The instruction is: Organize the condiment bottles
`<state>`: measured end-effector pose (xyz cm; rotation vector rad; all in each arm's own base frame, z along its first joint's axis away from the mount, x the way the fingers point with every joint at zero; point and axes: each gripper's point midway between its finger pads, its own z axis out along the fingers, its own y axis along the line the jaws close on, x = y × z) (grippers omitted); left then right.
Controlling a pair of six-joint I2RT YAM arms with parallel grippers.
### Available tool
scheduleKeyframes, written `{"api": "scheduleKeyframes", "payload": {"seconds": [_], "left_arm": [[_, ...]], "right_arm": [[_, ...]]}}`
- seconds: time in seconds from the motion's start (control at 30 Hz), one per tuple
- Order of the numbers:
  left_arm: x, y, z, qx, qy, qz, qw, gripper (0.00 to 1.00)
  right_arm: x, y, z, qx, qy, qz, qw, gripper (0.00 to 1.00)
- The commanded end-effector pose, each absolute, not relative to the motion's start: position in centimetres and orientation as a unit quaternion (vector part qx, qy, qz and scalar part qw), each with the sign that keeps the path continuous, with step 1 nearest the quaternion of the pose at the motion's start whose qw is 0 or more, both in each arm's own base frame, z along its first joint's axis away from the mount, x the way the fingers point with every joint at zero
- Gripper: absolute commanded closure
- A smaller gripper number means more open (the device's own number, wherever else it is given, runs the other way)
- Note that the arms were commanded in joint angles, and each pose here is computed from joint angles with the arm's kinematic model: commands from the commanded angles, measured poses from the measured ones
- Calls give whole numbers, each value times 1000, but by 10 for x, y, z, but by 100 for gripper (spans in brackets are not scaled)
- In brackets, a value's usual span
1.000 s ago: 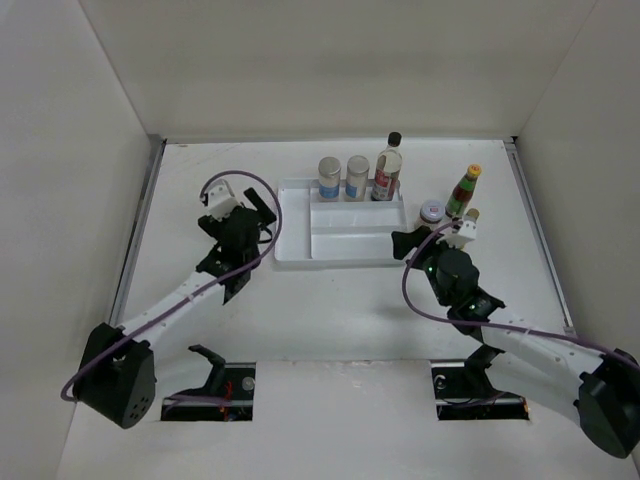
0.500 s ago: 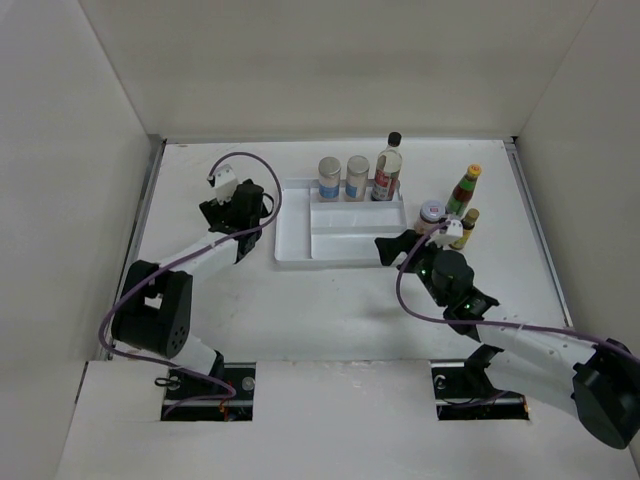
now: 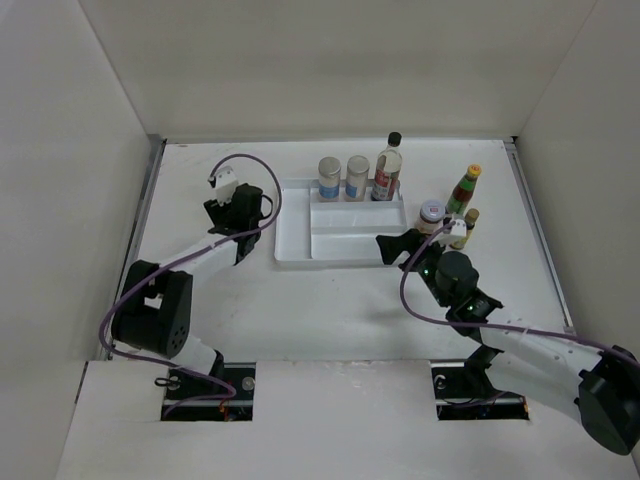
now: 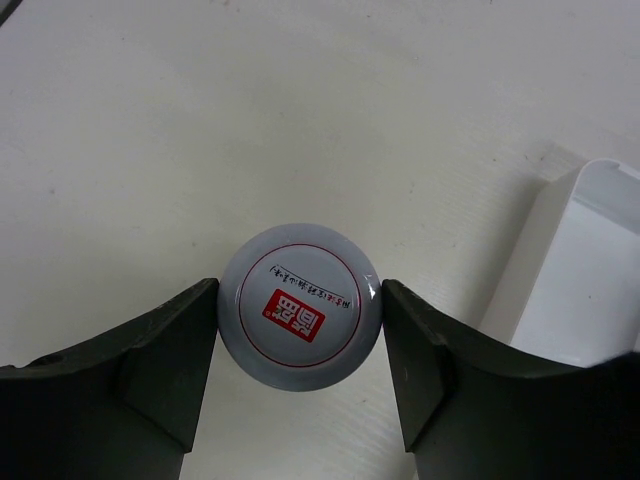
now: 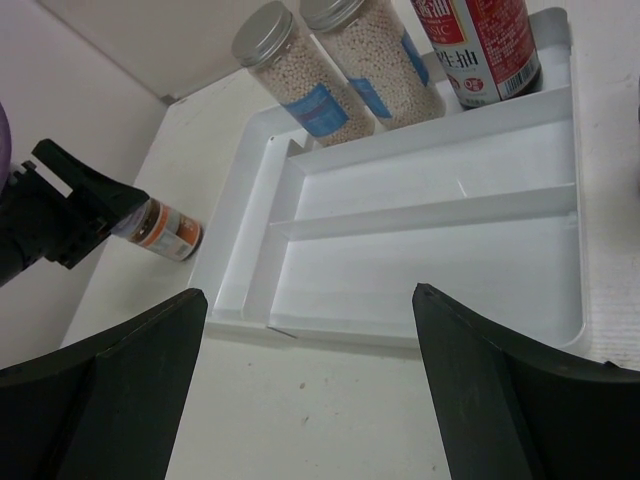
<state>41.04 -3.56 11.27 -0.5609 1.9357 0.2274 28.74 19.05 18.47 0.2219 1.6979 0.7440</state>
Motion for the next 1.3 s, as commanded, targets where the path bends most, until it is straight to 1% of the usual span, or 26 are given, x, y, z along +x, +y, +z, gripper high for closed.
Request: {"api": "scheduleKeyframes", "payload": {"seconds": [0.0,0.1,0.23,0.5,0.67,0.9,1.07,1.2,1.27], "left_arm": [[414,-42,195,-253,745,43,615,63],[408,-60,237,-242,716,10,655,63],[407,-111,271,-198,707,-36,678,63],[427,-237,278,-107,721,-141,670,63],[445,-283,272,-77,726,-166,663,63],[459,-304,228,-56,751,-152,640,63],[463,-304,199,-50,763,-136,630,61],[462,-301,178,-46,772,-129,621,56],[459,-300,172,-44,775,-125,618,49]], "right_arm": [[289,189,199,105,710,336,610,9],[290,187,199,109,708,332,614,9],[291,180,198,120,706,326,617,9],[293,176,196,128,707,314,621,8],[293,171,197,134,703,313,624,8],[294,167,197,138,702,310,626,8],[295,168,196,137,704,308,625,8],[295,168,195,136,706,304,626,8],[296,166,194,138,706,300,627,8]]}}
